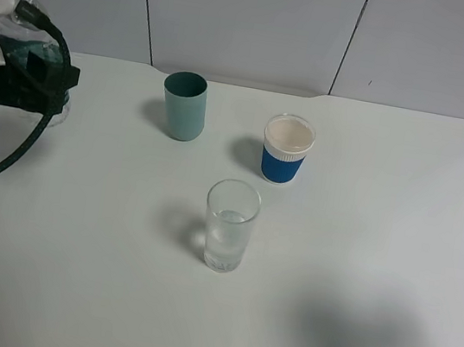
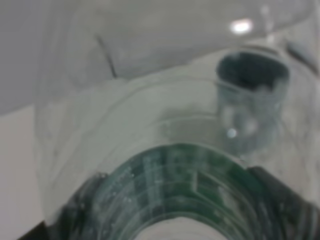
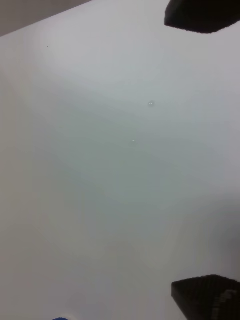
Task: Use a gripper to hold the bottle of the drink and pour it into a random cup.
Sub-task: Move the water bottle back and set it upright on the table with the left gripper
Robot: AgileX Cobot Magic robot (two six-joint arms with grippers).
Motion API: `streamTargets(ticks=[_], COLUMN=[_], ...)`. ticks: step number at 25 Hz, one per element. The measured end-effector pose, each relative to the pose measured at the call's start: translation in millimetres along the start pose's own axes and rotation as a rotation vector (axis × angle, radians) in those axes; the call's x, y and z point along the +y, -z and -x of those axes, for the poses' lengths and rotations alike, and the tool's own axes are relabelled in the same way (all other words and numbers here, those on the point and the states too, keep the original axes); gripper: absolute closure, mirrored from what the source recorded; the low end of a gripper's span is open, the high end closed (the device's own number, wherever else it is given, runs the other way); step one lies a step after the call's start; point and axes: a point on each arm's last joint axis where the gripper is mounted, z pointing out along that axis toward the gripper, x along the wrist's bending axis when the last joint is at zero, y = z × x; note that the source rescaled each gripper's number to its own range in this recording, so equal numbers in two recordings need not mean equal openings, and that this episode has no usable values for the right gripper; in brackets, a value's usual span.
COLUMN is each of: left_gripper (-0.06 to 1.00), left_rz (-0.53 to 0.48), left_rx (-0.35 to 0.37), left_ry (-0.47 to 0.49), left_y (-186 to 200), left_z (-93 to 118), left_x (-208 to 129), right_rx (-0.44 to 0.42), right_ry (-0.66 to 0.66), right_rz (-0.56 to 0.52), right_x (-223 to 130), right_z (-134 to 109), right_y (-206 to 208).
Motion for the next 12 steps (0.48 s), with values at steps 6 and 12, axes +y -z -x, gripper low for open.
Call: streamTargets(ticks=[6,12], left_gripper=[0.94,0.94], left_rz=[0.035,0.037], left_rx=[-0.050,-0.097], left_ry=[0.024,0.051], left_y=[-4,-19], left_z=[9,15], left_x=[-28,-48], right_rx=[0.000,0.000], right_ry=[0.000,0.000], right_rz=[0.000,0.000], right_x=[0,0], right_z=[0,0], right_y=[0,0])
